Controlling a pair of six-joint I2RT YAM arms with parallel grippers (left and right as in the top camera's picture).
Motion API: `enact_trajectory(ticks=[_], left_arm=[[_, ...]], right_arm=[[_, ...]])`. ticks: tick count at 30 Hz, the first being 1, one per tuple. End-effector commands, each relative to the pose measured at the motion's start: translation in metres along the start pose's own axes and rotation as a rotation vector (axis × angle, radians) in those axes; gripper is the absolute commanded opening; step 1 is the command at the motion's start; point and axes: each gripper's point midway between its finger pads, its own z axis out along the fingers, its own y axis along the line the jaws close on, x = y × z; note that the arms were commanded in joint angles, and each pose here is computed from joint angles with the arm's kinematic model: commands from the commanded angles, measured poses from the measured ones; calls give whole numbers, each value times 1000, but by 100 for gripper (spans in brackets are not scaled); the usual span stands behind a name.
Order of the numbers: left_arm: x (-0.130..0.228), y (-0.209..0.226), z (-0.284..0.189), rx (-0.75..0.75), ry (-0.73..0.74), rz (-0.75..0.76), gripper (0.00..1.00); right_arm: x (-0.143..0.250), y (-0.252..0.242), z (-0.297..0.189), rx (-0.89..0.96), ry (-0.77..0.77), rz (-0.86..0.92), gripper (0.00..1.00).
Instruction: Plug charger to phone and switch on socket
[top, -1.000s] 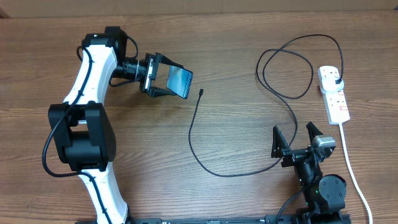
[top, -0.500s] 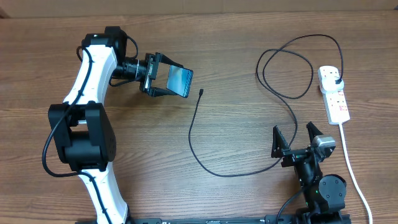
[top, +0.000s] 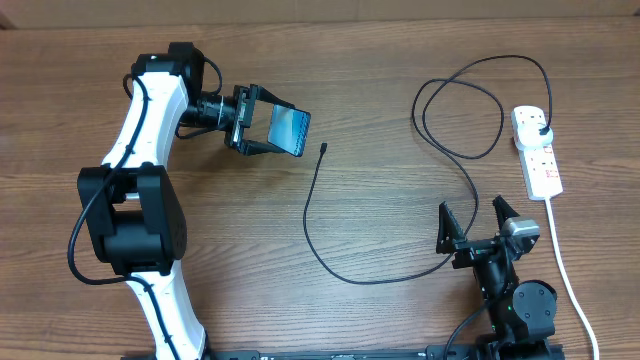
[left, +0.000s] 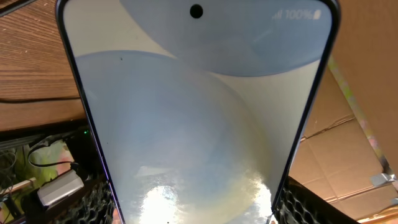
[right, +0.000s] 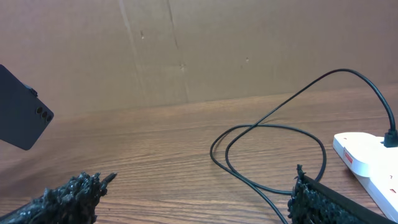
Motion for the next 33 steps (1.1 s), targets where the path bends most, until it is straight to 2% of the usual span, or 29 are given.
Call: enact_trajectory(ticks=[1, 13, 19, 24, 33], left_arm=[[11, -13, -6, 44, 30, 24, 53], [10, -13, -6, 41, 24, 26, 54], [10, -13, -6, 41, 24, 25, 52], [10, -13, -6, 41, 24, 25, 51], [10, -13, -6, 41, 24, 26, 50]], right_arm=[[0, -1, 0, 2, -10, -2, 100], [1, 1, 0, -6, -6, -1, 100], [0, 14, -1, -83, 1, -1, 100], [-25, 27, -9, -134, -15, -5, 100], [-78, 36, -15, -112, 88, 6, 100]])
